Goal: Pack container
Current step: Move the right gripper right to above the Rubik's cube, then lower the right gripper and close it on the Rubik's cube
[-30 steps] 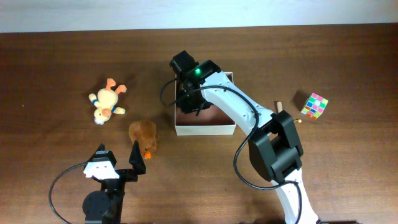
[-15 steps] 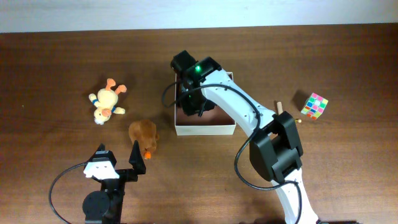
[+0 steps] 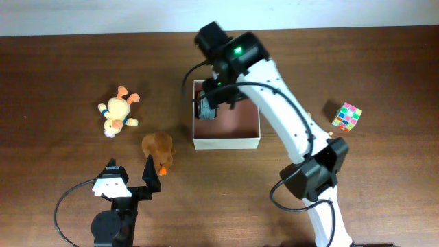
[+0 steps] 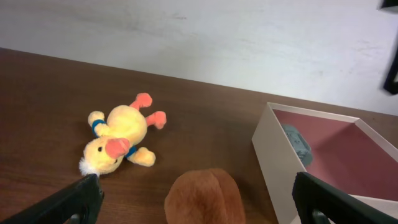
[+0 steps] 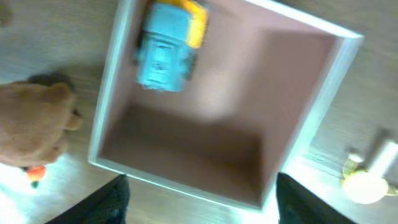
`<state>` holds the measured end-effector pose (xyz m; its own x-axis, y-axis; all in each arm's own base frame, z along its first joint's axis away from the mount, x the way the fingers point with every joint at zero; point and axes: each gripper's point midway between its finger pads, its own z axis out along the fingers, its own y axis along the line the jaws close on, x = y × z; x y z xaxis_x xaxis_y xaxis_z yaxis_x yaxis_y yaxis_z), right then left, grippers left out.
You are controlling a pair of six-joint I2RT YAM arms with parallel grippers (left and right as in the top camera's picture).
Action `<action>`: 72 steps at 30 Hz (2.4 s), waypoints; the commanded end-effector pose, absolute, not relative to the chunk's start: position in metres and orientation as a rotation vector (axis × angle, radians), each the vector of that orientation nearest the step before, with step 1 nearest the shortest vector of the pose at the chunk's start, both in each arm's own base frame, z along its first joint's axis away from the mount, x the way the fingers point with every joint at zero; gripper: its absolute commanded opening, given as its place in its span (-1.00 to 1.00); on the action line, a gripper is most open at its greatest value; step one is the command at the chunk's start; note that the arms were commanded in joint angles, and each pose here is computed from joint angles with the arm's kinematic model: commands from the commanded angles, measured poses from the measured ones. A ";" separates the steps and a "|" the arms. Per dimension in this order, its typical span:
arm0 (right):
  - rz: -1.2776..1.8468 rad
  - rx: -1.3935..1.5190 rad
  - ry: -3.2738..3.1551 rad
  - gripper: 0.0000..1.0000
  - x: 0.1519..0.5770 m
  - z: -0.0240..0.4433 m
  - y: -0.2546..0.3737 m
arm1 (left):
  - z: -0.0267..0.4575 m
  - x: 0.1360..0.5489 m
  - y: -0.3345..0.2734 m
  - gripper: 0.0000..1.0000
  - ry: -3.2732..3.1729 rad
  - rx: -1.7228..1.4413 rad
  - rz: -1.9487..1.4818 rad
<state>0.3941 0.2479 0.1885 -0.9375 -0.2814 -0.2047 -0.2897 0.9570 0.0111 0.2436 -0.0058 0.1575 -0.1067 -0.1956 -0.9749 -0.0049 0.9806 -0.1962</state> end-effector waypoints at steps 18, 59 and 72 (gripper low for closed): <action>-0.024 0.525 2.911 0.95 0.416 0.228 -0.041 | 0.156 0.244 -0.006 0.98 1.674 -0.133 -0.152; 0.045 0.616 3.014 0.98 0.401 0.021 -0.116 | 0.156 0.244 -0.006 0.99 1.674 -0.133 -0.152; -0.036 0.600 2.954 0.78 0.415 0.022 -0.128 | 0.156 0.244 -0.006 0.99 1.674 -0.133 -0.152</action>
